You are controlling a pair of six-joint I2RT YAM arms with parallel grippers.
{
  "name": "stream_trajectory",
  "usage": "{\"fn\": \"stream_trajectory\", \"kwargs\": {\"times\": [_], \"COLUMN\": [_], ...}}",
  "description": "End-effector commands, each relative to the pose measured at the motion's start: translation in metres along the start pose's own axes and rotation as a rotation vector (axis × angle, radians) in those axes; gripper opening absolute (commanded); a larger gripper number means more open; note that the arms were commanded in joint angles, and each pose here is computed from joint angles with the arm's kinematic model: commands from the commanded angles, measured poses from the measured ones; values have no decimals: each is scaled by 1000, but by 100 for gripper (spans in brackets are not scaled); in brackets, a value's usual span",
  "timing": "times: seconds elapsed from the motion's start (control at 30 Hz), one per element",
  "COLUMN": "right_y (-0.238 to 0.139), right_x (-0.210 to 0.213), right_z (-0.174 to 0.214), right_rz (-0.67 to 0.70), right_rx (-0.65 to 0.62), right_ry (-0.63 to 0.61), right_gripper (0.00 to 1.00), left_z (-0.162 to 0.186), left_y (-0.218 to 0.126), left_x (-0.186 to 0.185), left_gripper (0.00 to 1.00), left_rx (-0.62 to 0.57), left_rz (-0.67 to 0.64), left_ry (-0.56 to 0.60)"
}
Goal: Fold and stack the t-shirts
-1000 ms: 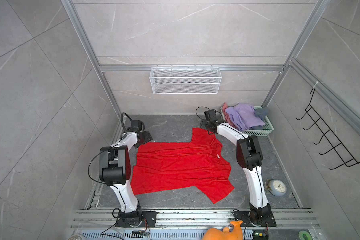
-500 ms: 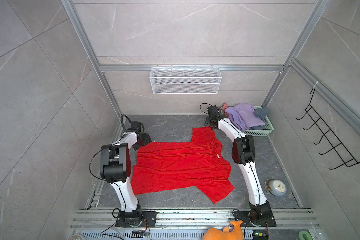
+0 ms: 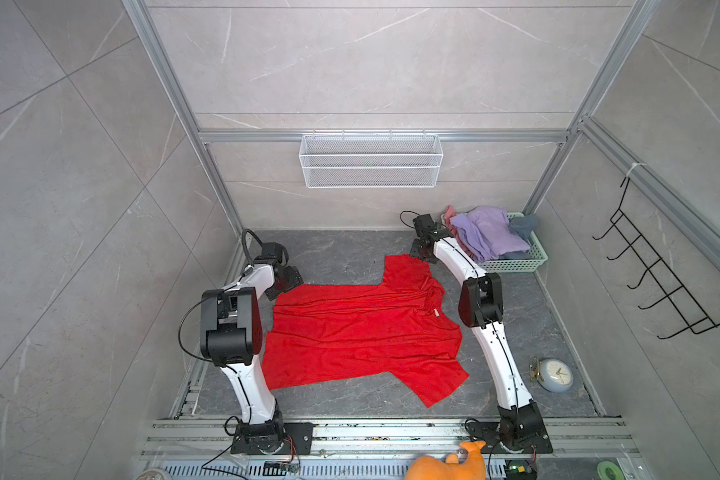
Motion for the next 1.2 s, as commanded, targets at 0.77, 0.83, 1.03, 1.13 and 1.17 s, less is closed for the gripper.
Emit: {"fn": "stream_trajectory", "kwargs": {"times": [0.77,0.83,1.03,1.13,1.17], "right_y": [-60,-64,-79,-89,-91], "right_x": [18,17,16,16,16], "right_z": [-14,-14,-20,-24,-25], "right_rz": [-257,-262,-271,-282,-286], "right_rx": [-22,-27,-55,-76,-81], "right_ry": [-30,-31,-32,-30,-30], "right_gripper": [0,0,0,0,0], "left_z": [-48,-48,-41,-35,-34], "left_y": [5,11,27,36,39], "left_x": [11,9,4,-2,-3], "left_gripper": [72,68,64,57,54], "left_rx": [-26,-9,25,40,39], "left_rz": [-15,-7,1,3,-5], "left_ry": [-15,-25,-49,-31,-29]}}
Point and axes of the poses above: each gripper's point midway between its finger pads, its own y axis out along the fingers, its own x axis along the line the jaws close on, z = x × y, the point moved 7 cm from there along -y, back along the fingers, and after that the axes turned 13 degrees about -y, right-handed, at the moved point
